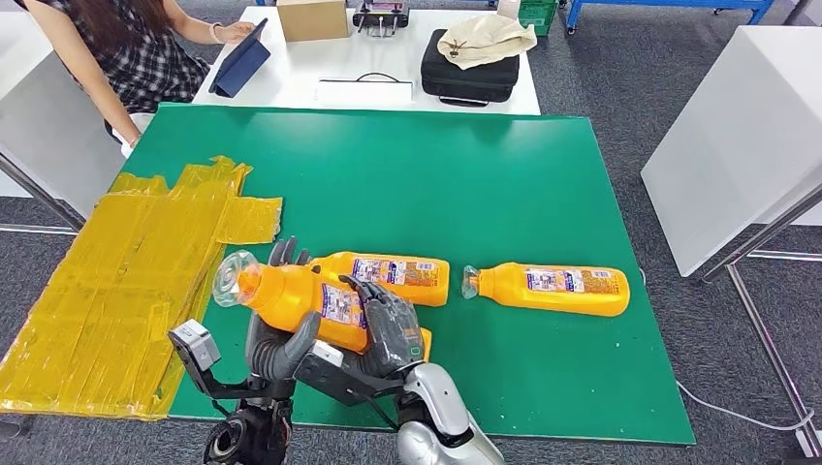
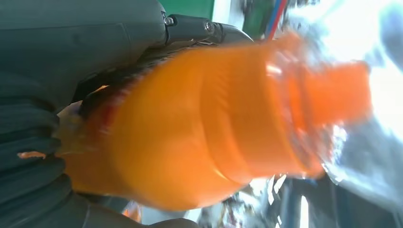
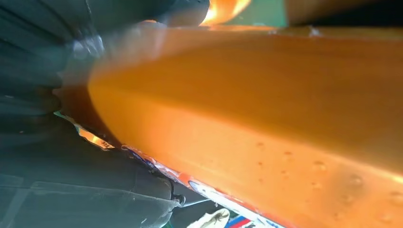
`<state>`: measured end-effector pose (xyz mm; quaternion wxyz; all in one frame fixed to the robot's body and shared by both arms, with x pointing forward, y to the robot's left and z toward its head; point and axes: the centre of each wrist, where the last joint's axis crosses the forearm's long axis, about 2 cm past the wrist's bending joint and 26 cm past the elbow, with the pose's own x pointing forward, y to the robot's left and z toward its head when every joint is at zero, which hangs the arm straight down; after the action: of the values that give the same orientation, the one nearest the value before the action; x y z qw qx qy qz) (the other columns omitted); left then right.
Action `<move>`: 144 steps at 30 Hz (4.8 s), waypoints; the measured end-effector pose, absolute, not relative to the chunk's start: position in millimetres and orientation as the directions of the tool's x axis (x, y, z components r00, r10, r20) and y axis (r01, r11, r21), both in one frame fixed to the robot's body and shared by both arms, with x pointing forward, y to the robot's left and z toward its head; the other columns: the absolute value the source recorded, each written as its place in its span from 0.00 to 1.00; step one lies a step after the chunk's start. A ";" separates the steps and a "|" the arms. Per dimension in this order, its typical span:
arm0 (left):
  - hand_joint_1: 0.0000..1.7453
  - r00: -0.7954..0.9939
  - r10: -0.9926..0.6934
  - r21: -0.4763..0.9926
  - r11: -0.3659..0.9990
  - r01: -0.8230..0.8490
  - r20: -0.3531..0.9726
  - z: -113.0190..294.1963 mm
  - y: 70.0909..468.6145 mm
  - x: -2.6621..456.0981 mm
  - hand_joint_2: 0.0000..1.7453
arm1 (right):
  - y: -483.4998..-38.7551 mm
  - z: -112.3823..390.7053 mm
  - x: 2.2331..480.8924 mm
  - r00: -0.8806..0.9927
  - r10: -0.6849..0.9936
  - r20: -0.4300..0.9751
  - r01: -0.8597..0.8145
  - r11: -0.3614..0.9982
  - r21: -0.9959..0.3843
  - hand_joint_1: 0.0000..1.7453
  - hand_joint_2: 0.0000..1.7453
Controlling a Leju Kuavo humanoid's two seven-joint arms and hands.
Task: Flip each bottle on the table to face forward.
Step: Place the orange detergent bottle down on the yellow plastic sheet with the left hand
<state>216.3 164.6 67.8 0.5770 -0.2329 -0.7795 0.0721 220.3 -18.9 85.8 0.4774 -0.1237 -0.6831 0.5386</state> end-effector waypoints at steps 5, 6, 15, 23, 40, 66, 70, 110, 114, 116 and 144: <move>0.00 -0.258 0.308 -0.258 0.943 0.208 0.916 70.8 171.5 218.2 1.00 | -11.0 85.5 212.6 -0.545 0.713 0.441 -0.313 0.314 -0.896 1.00 1.00; 0.00 -0.260 0.289 -0.241 0.950 0.201 0.921 71.4 172.5 218.5 1.00 | -10.3 85.6 212.0 -0.548 0.717 0.430 -0.308 0.305 -0.901 1.00 1.00; 1.00 -0.262 0.225 -0.178 0.965 0.194 0.938 72.2 177.9 218.5 1.00 | -7.7 88.6 209.8 -0.565 0.727 0.390 -0.281 0.274 -0.920 1.00 1.00; 1.00 -0.268 0.241 -0.188 0.960 0.209 0.933 72.1 180.2 215.7 1.00 | -8.0 88.9 209.1 -0.571 0.724 0.387 -0.278 0.274 -0.921 1.00 1.00; 1.00 -0.224 0.485 -0.413 0.859 0.301 0.845 69.9 186.6 213.3 1.00 | -13.6 90.1 203.4 -0.591 0.714 0.376 -0.201 0.321 -0.925 1.00 1.00; 1.00 -0.303 0.539 -0.478 0.841 0.255 0.786 79.7 202.6 227.6 1.00 | -79.5 126.7 176.5 -0.587 0.701 0.404 0.081 0.547 -0.833 0.00 0.00; 1.00 -0.300 0.536 -0.479 0.843 0.246 0.789 77.9 203.9 227.6 1.00 | -82.7 128.9 174.8 -0.590 0.700 0.402 0.089 0.552 -0.829 0.00 0.00; 1.00 -0.237 -0.972 0.735 0.151 -0.661 -0.013 147.8 300.7 287.0 1.00 | -89.7 147.6 175.2 -0.549 0.702 0.453 -0.016 0.534 -0.846 0.00 0.00; 1.00 -0.135 -0.990 0.853 0.038 -0.521 -0.038 118.6 287.9 311.4 1.00 | -93.7 149.2 178.1 -0.548 0.702 0.455 -0.012 0.537 -0.844 0.00 0.00; 1.00 -0.135 -0.989 0.909 0.008 -0.416 -0.053 96.0 278.4 321.6 1.00 | -94.4 149.1 178.8 -0.552 0.699 0.455 -0.013 0.538 -0.843 0.00 0.00; 1.00 -0.074 -0.938 0.936 -0.343 0.082 -0.337 31.2 325.6 337.0 1.00 | -93.8 139.3 177.4 -0.538 0.705 0.462 -0.070 0.509 -0.858 0.00 0.00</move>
<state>337.0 325.6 31.2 0.4138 0.5399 -0.3967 -0.6164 177.4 -93.8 139.3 0.4318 -0.2106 -0.7535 0.4488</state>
